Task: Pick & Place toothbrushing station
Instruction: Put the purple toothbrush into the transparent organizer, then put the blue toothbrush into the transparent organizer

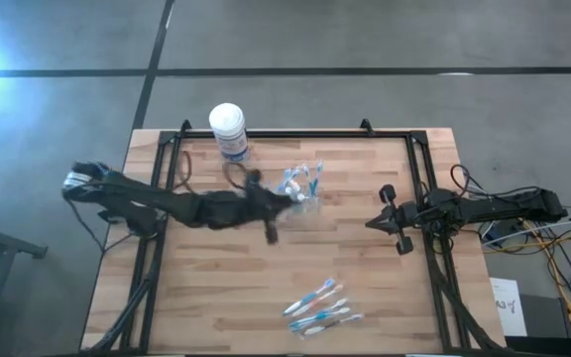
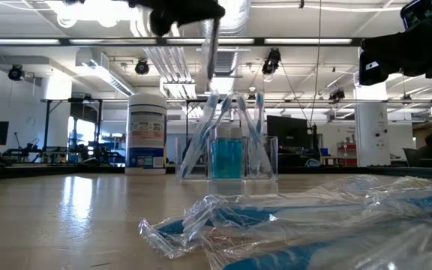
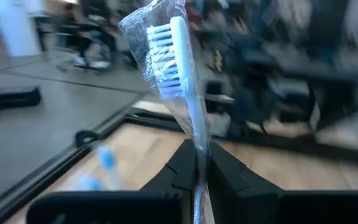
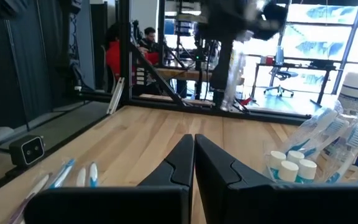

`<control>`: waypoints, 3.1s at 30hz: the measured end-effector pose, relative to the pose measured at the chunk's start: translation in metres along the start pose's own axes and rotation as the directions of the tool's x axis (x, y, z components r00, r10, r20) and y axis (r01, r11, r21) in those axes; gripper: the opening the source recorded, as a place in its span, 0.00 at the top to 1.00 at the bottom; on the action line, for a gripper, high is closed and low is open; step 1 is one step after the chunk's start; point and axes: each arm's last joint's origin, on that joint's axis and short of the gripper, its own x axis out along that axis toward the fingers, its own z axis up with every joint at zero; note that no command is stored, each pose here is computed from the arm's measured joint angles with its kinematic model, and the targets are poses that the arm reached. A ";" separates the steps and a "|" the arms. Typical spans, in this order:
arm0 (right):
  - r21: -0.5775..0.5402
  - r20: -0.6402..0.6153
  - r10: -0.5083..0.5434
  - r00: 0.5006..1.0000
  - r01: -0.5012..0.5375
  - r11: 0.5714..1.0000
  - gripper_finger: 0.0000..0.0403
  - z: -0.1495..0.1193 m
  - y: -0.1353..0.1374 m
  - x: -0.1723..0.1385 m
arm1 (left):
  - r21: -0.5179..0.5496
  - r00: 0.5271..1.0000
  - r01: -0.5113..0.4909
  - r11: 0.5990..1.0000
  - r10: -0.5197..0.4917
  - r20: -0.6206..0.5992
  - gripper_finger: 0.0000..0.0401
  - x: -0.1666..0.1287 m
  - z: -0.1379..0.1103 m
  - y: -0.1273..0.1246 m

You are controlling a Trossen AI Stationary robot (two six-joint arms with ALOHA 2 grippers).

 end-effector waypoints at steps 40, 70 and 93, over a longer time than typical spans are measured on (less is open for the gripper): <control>-0.015 -0.002 -0.003 1.000 0.003 1.000 0.98 0.000 0.000 0.000 | -0.076 0.849 -0.529 0.845 0.524 -0.072 0.95 0.026 -0.135 0.050; -0.011 -0.001 -0.002 1.000 0.002 1.000 0.98 0.000 0.000 0.000 | -0.024 0.885 -0.453 0.891 0.447 -0.131 0.67 0.016 -0.107 0.048; -0.004 0.001 -0.002 1.000 0.002 1.000 0.98 0.000 0.000 0.000 | 0.034 0.937 -0.009 0.999 0.020 -0.349 0.98 -0.015 -0.023 -0.082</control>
